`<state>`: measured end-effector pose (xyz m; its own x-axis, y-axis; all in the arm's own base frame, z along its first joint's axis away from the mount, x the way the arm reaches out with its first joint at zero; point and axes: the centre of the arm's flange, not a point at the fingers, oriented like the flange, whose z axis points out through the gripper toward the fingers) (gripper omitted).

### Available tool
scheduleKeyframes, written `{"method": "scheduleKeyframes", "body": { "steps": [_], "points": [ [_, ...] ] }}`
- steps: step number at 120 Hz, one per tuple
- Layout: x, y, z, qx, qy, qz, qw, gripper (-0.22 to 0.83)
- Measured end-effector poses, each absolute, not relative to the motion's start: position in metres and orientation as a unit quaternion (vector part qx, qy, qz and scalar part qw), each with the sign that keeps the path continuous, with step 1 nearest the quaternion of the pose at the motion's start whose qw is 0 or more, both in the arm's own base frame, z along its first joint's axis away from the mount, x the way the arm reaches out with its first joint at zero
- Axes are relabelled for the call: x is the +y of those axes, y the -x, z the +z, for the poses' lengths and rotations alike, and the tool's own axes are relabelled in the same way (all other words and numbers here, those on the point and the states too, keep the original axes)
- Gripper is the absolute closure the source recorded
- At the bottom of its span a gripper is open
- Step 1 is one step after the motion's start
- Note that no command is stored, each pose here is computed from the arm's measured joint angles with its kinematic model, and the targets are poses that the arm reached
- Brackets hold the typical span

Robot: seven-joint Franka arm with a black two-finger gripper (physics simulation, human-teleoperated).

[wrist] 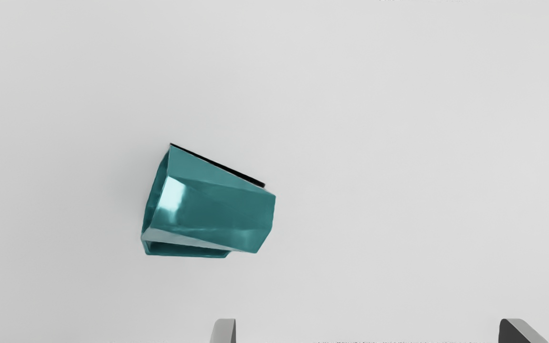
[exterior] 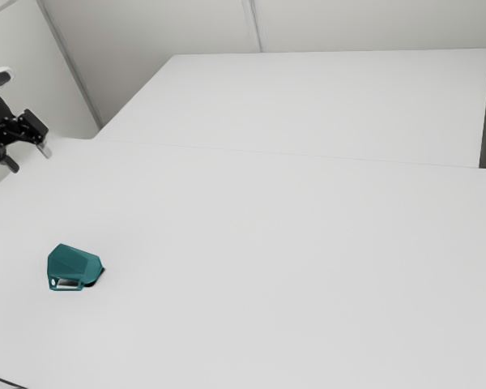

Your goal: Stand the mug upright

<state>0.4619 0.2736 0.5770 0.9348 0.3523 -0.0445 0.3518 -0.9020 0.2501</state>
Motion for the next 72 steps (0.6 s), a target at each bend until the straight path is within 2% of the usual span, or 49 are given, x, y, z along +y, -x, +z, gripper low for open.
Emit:
{"method": "scheduleKeyframes", "body": {
  "steps": [11, 25, 72],
  "points": [
    [0.325, -0.415, 0.566, 0.214, -0.959, 0.023, 0.186, 0.00],
    [0.351, -0.384, 0.546, 0.211, -0.947, 0.037, 0.239, 0.00],
    [0.403, -0.351, 0.425, 0.173, -0.932, 0.009, 0.317, 0.00]
  ]
}}
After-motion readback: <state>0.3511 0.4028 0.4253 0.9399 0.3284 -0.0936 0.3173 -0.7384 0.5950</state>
